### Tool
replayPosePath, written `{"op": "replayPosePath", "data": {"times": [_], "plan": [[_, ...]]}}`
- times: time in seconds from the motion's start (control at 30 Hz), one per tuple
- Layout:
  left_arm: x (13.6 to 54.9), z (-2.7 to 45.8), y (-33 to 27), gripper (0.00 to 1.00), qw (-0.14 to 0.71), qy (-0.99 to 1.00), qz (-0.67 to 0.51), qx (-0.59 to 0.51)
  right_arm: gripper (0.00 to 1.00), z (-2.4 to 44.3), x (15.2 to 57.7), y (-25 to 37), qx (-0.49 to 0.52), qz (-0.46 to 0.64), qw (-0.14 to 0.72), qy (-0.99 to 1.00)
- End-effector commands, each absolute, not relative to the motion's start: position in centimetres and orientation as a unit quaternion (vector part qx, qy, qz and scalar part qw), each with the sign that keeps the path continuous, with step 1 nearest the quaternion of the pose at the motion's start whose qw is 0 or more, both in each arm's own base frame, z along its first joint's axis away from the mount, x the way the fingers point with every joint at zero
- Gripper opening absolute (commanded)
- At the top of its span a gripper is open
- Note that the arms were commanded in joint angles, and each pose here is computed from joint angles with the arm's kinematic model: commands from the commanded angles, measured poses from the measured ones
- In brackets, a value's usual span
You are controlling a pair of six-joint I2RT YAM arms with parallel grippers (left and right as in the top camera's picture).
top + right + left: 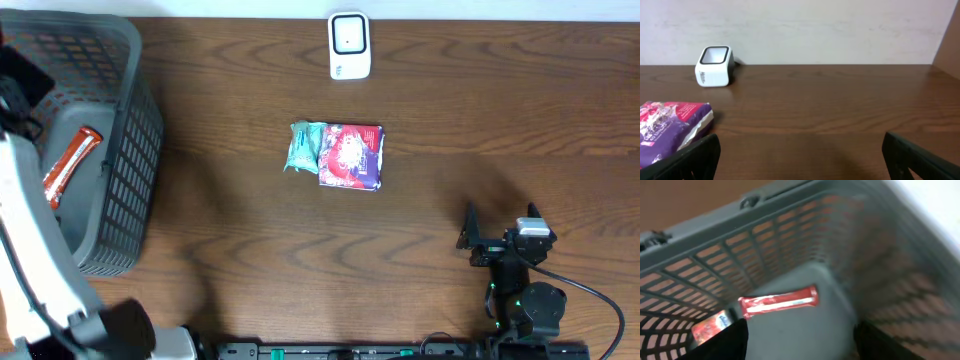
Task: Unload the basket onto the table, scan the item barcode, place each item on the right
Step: 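Reach the left gripper into the basket and grasp the red-orange candy bar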
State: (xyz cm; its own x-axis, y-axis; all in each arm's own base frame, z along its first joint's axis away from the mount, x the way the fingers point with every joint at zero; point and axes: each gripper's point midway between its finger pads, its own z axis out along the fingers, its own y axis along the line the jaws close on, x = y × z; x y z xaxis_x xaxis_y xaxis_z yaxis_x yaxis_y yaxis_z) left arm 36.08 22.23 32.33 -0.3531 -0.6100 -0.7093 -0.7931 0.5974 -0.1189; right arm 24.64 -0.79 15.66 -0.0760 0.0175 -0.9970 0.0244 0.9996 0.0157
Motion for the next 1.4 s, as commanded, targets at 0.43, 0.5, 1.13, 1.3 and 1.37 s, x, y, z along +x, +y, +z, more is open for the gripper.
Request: {"op": "replayPosePath", "data": {"times": [0.43, 0.5, 1.13, 1.3, 1.37], "plan": [[39.8, 13.6, 26.2, 0.64, 0.169, 0.901, 0.131, -0.377, 0.99, 15.6, 24.6, -0.6, 0.009, -0.003, 0.679, 0.734], [40.0, 12.3, 26.3, 0.64, 0.157, 0.906, 0.131, -0.371, 0.99, 15.6, 24.6, -0.6, 0.009, -0.003, 0.679, 0.734], [37.1, 7.2, 24.7, 0.93, 0.07, 0.925, 0.121, -0.354, 0.99, 15.6, 24.6, -0.6, 0.009, -0.003, 0.679, 0.734], [36.8, 5.1, 24.7, 0.93, 0.067, 0.935, 0.124, -0.324, 0.99, 15.6, 24.6, -0.6, 0.009, -0.003, 0.679, 0.734], [37.0, 4.5, 24.8, 0.93, 0.072, 0.943, 0.127, -0.298, 0.99, 15.6, 24.6, -0.6, 0.009, -0.003, 0.679, 0.734]]}}
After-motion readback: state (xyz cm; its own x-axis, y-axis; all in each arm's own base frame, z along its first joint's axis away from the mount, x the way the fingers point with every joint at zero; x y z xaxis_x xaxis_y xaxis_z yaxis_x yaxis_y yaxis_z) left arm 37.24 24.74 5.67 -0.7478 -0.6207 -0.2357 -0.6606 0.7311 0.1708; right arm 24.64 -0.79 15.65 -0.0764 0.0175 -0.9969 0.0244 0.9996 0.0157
